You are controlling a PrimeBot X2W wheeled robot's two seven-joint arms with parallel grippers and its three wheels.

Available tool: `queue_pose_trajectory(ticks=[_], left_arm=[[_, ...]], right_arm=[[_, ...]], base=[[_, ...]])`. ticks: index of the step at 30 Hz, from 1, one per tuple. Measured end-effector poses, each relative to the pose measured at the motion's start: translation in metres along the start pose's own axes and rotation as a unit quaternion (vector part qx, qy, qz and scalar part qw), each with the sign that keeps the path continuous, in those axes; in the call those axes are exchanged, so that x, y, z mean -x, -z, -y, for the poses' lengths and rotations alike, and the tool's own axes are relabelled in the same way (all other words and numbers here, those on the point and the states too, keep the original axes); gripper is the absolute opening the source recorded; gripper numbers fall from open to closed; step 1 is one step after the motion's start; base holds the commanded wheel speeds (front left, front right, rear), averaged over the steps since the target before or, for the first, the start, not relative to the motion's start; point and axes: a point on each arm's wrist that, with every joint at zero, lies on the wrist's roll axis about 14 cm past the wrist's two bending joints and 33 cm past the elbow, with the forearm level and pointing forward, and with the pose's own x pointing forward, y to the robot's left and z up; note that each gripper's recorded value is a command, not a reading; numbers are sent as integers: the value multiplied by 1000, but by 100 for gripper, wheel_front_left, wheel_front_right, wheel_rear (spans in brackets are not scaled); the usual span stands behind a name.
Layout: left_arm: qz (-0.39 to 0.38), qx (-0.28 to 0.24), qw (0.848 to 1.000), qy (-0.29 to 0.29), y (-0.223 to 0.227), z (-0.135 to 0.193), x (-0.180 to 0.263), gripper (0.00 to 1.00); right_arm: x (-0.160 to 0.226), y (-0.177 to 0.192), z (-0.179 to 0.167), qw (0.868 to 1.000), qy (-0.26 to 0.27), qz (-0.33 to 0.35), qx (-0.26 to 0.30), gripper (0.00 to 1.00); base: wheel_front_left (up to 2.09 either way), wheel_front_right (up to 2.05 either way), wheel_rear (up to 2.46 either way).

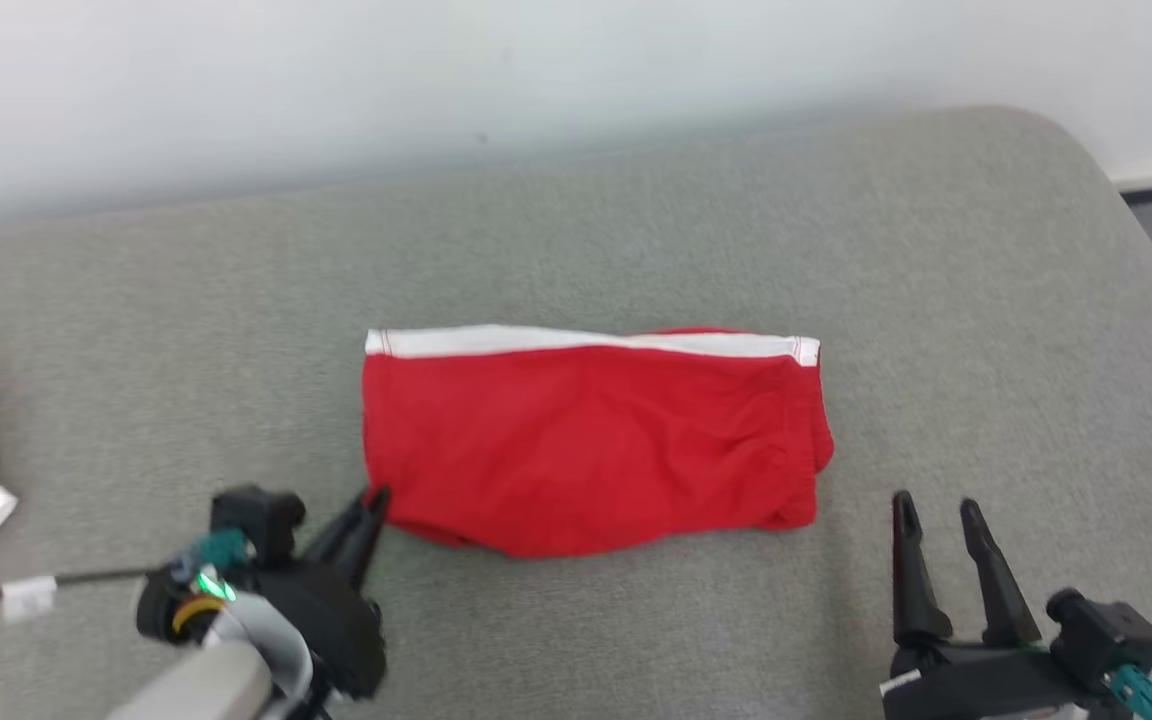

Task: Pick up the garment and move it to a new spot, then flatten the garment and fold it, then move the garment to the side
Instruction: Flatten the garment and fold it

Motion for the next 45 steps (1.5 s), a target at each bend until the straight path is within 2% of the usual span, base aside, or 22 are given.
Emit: queue_pose_trajectory(ticks=[13,15,19,21,24,28,32,41,45], left_arm=[[-12,49,998,-41,38,8,43,0],[-1,30,998,-55,33,1,43,100],[53,8,995,-88,1,-14,43,100],[101,-15,989,-106,-26,-21,47,100],[146,-31,979,-139,-43,-29,61,100],[178,-65,968,-165,-49,-31,83,100],[197,-73,957,-198,-47,-37,103,100],[189,-59,937,-288,-22,-66,143,100],[186,-53,935,-298,-16,-69,151,100]], right_arm=[[2,6,-4,1000,-8,-9,8,100],[2,6,-6,1000,-11,-9,10,100],[0,3,-11,1000,-21,-4,15,100],[-2,0,-14,1000,-25,1,17,100],[-4,-5,-19,999,-34,8,22,100],[-5,-9,-23,999,-40,15,22,100],[-5,-12,-26,999,-45,20,25,100],[2,0,-36,997,-63,0,45,100],[4,6,-39,996,-70,-9,52,100]], base=[[0,0,0],[0,0,0],[0,0,0],[0,0,0],[0,0,0],[0,0,0],[0,0,0],[0,0,0],[0,0,0]])
